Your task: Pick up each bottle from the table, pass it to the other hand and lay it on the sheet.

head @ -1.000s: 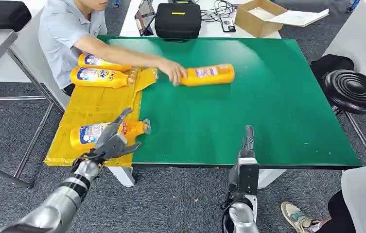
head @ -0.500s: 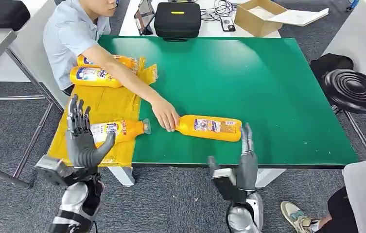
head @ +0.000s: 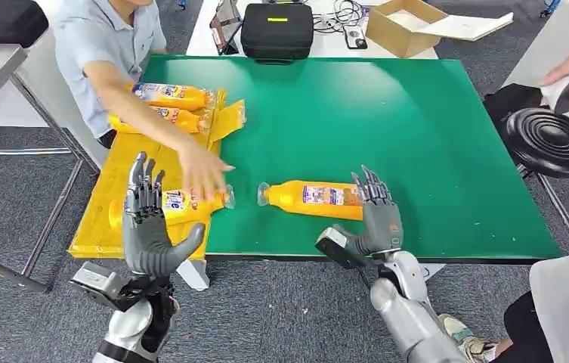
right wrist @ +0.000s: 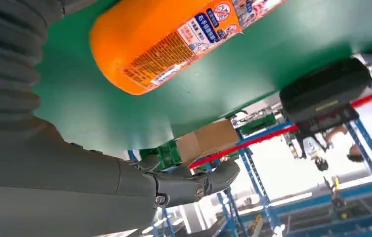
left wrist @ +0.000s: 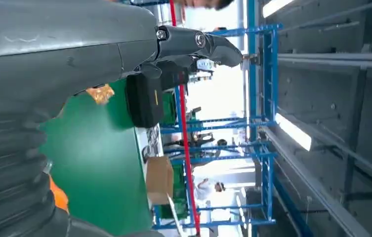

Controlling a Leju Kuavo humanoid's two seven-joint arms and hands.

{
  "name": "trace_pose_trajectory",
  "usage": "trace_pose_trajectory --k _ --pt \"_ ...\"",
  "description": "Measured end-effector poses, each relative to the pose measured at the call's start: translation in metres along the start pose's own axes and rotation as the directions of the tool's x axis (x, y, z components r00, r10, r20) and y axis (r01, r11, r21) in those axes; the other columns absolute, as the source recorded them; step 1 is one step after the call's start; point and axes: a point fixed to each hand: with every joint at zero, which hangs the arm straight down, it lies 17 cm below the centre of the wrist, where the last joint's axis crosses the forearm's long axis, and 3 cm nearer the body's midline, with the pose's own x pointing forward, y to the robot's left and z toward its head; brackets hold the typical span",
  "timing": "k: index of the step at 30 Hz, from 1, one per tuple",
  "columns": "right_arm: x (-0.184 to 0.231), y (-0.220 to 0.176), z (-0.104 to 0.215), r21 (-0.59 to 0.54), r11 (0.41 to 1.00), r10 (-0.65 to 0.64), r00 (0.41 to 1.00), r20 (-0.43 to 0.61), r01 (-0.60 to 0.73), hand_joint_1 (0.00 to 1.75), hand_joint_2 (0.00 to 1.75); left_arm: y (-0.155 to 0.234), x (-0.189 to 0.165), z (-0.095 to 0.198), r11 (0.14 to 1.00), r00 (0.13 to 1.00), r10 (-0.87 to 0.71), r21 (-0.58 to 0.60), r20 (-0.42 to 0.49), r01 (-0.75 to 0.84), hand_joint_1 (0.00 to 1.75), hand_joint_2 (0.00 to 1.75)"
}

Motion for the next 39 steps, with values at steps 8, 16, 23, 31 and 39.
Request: trace_pose_trajectory --k 8,16,23,31,39 --pt "-0.024 0.023 -0.008 0.122 0.993 0.015 0.997 -0.071 -0.006 0.00 1.75 -0.022 -0.012 -0.008 0.998 0.999 0.023 -0.050 -0.026 -0.024 0.00 1.75" --pt "-0.053 0.045 -0.004 0.264 0.964 0.062 0.979 -0.193 -0.009 0.00 1.75 -0.040 -0.024 -0.013 0.996 0.998 0.016 -0.091 -0.066 -0.022 0.00 1.75" --pt "-0.061 0.048 -0.004 0.294 0.956 0.083 0.973 -0.216 -0.016 0.00 1.75 -0.046 -0.030 -0.012 0.994 0.996 0.019 -0.104 -0.082 -0.027 0.00 1.75" --pt "-0.078 0.055 0.001 0.364 0.931 0.122 0.949 -0.289 -0.008 0.00 1.75 -0.055 -0.034 -0.014 0.990 0.992 0.048 -0.125 -0.114 -0.062 0.00 1.75" --pt "-0.088 0.050 -0.006 0.404 0.913 0.184 0.941 -0.285 -0.056 1.75 1.75 -0.072 -0.036 -0.019 0.981 0.987 0.088 -0.163 -0.131 -0.109 0.00 1.75"
